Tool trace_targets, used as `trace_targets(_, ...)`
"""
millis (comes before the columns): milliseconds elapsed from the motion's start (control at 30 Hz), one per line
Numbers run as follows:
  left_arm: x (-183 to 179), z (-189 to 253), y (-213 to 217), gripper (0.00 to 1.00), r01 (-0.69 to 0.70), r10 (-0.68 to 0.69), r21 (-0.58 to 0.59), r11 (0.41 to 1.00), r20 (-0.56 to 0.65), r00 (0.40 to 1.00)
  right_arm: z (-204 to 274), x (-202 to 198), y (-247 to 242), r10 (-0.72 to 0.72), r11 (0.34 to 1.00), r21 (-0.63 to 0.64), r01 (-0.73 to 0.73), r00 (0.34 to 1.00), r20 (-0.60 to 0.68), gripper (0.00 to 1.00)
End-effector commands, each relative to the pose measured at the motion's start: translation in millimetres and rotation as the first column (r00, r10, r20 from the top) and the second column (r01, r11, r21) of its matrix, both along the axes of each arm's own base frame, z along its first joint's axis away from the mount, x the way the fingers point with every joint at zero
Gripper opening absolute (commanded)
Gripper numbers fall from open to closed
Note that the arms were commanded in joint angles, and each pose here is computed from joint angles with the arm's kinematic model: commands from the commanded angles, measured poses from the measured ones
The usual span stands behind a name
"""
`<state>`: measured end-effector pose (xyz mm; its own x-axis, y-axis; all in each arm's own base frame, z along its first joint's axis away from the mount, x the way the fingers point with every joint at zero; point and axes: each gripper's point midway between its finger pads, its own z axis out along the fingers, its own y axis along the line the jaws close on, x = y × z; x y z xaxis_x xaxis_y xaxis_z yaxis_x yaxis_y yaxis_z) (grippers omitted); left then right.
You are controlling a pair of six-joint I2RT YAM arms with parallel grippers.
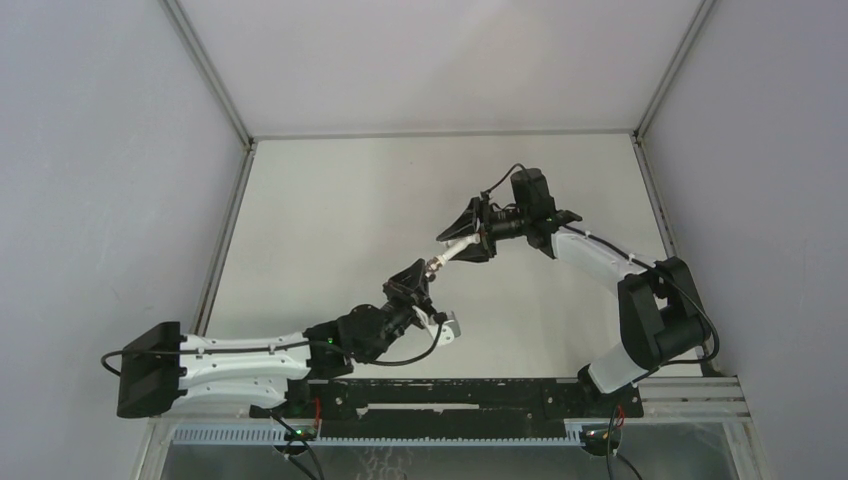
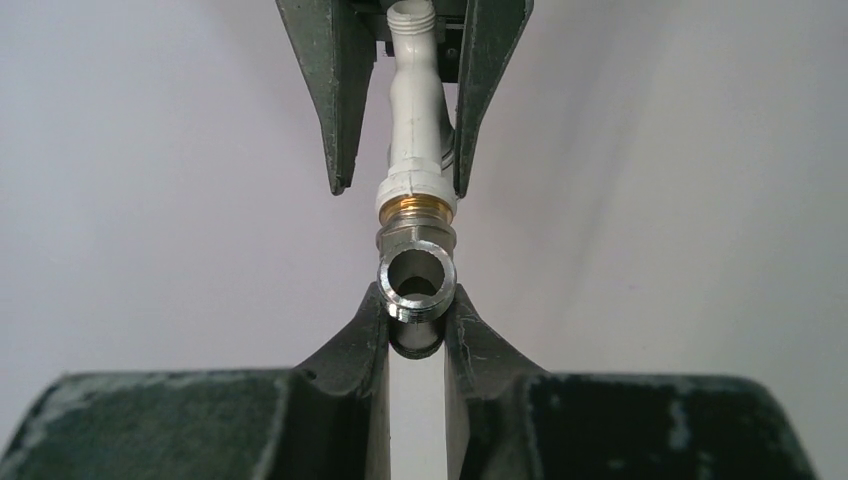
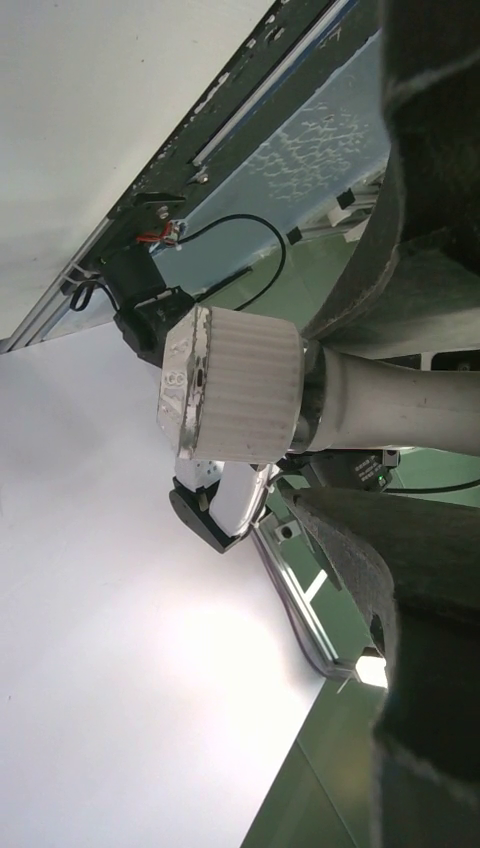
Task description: Install the water faucets
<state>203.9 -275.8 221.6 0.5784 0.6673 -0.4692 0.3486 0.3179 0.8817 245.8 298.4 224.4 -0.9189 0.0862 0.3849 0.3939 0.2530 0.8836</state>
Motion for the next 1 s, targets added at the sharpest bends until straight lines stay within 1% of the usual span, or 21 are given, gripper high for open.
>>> trace_targets(0,-12.4,12.1,-6.9,0.00,0.048,-0.060,-0.170,0.984,-0.068,0.996,29.3,4.4,4.4,-0.012,0.999,0.032,0.008,0.991,0.131,0.57)
trace_targets(33,-12.4,13.4,-5.7,0.00,0.042,-0.058,-0.192,0.981,-0.080,0.995,30.8,3.8,3.8,-0.010,0.999,0.036,0.005,0.990,0.138,0.58)
trace_targets(67,-13.1,14.1,-4.9,0.00,0.040,-0.060,-0.209,0.977,-0.090,0.994,33.1,3.9,2.3,-0.013,0.999,0.038,0.008,0.989,0.150,0.63)
trace_targets(100,-13.5,14.8,-4.0,0.00,0.038,-0.061,-0.223,0.974,-0.099,0.993,35.4,3.5,0.6,-0.017,0.999,0.039,0.011,0.986,0.164,0.65)
trace_targets(133,-14.1,14.0,-3.2,0.00,0.036,-0.063,-0.230,0.972,-0.112,0.992,39.7,3.4,-2.0,-0.022,0.999,0.045,0.014,0.982,0.186,0.76)
trace_targets(167,-14.7,12.7,-1.8,0.00,0.034,-0.064,-0.237,0.971,-0.123,0.990,45.4,2.7,-5.4,-0.030,0.999,0.049,0.020,0.976,0.215,0.81)
trace_targets(200,-15.6,12.6,-0.4,0.00,0.032,-0.067,-0.250,0.968,-0.133,0.989,48.6,2.6,-8.5,-0.037,0.998,0.050,0.026,0.970,0.242,0.97)
trace_targets(233,-16.0,12.7,1.4,0.00,0.029,-0.068,-0.263,0.964,-0.143,0.987,50.3,2.1,-12.2,-0.043,0.999,0.044,0.032,0.965,0.260,0.99)
trace_targets(400,-21.4,21.0,10.5,0.00,0.014,-0.099,-0.370,0.929,-0.211,0.972,41.7,-7.1,-29.8,-0.020,1.000,-0.012,0.025,0.954,0.299,1.00)
trace_targets(533,-19.8,32.4,21.0,0.00,-0.034,-0.125,-0.472,0.881,-0.302,0.945,42.8,-21.1,-36.3,0.023,1.000,-0.022,-0.016,0.936,0.353,1.00)
trace_targets(600,-16.8,39.9,28.8,0.00,-0.080,-0.142,-0.534,0.842,-0.361,0.922,49.2,-27.8,-42.5,0.035,0.999,-0.018,-0.031,0.908,0.416,0.99)
trace_targets(667,-16.7,48.8,35.7,0.00,-0.106,-0.189,-0.593,0.798,-0.414,0.891,56.2,-34.0,-51.0,0.041,0.999,-0.021,-0.036,0.860,0.509,1.00)
trace_targets(700,-17.5,52.0,38.3,0.00,-0.112,-0.218,-0.612,0.783,-0.438,0.872,59.9,-36.7,-55.2,0.047,0.999,-0.027,-0.038,0.816,0.577,1.00)
trace_targets(767,-20.0,63.1,43.7,0.00,-0.128,-0.275,-0.648,0.750,-0.483,0.832,69.0,-40.7,-63.2,0.048,0.999,-0.051,-0.016,0.700,0.713,0.99)
trace_targets(833,-25.0,73.7,46.6,0.00,-0.133,-0.343,-0.679,0.722,-0.519,0.783,84.5,-47.3,-70.3,0.046,0.998,-0.063,0.014,0.540,0.840,0.99)
trace_targets(867,-29.8,75.4,47.5,0.00,-0.135,-0.373,-0.683,0.718,-0.541,0.754,94.1,-49.8,-71.9,0.036,0.999,-0.050,0.020,0.448,0.893,0.99)
trace_targets(900,-35.8,81.4,47.0,0.00,-0.126,-0.414,-0.697,0.706,-0.550,0.725,104.7,-53.2,-73.1,0.016,0.999,-0.026,0.025,0.359,0.933,0.99)
trace_targets(967,-48.5,94.0,45.5,0.00,-0.111,-0.498,-0.729,0.676,-0.562,0.660,122.7,-60.9,-73.5,-0.060,0.998,0.056,0.027,0.153,0.986,0.98)
